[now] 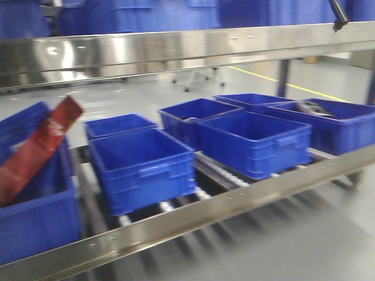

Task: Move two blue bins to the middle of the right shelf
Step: 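Hold the teal bin and drive up to the rack with the red bag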

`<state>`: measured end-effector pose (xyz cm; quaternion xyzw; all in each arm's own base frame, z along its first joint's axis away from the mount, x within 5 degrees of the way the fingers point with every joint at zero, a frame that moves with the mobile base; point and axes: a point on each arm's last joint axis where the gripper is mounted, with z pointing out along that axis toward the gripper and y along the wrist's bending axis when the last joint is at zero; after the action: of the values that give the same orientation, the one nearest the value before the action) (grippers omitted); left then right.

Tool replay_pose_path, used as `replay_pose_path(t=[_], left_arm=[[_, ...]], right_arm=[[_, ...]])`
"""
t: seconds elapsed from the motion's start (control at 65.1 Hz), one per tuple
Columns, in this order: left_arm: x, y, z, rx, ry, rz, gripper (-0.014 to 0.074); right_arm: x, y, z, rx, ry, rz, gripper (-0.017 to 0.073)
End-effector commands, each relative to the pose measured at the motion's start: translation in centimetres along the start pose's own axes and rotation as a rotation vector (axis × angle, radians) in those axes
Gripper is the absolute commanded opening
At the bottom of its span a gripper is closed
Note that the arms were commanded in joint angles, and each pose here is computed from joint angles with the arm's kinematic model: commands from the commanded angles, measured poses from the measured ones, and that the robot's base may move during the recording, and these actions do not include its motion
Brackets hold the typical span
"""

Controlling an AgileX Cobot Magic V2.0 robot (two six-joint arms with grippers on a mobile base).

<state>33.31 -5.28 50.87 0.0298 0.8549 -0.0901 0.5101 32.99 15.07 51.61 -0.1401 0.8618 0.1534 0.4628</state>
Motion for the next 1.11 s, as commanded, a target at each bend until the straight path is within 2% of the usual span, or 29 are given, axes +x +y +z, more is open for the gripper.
replay_pose_path(t=[0.0, 1.09], left_arm=[[-0.86, -0.15, -1.17, 0.010, -0.077, 0.013, -0.0111], [-0.86, -0.15, -1.17, 0.010, -0.077, 0.013, -0.0111]], right_arm=[[-1.34, 0.27, -1.70, -0.021, -0.138, -0.002, -0.0154], [-1.34, 0.27, -1.70, -0.021, -0.138, -0.002, -0.0154]])
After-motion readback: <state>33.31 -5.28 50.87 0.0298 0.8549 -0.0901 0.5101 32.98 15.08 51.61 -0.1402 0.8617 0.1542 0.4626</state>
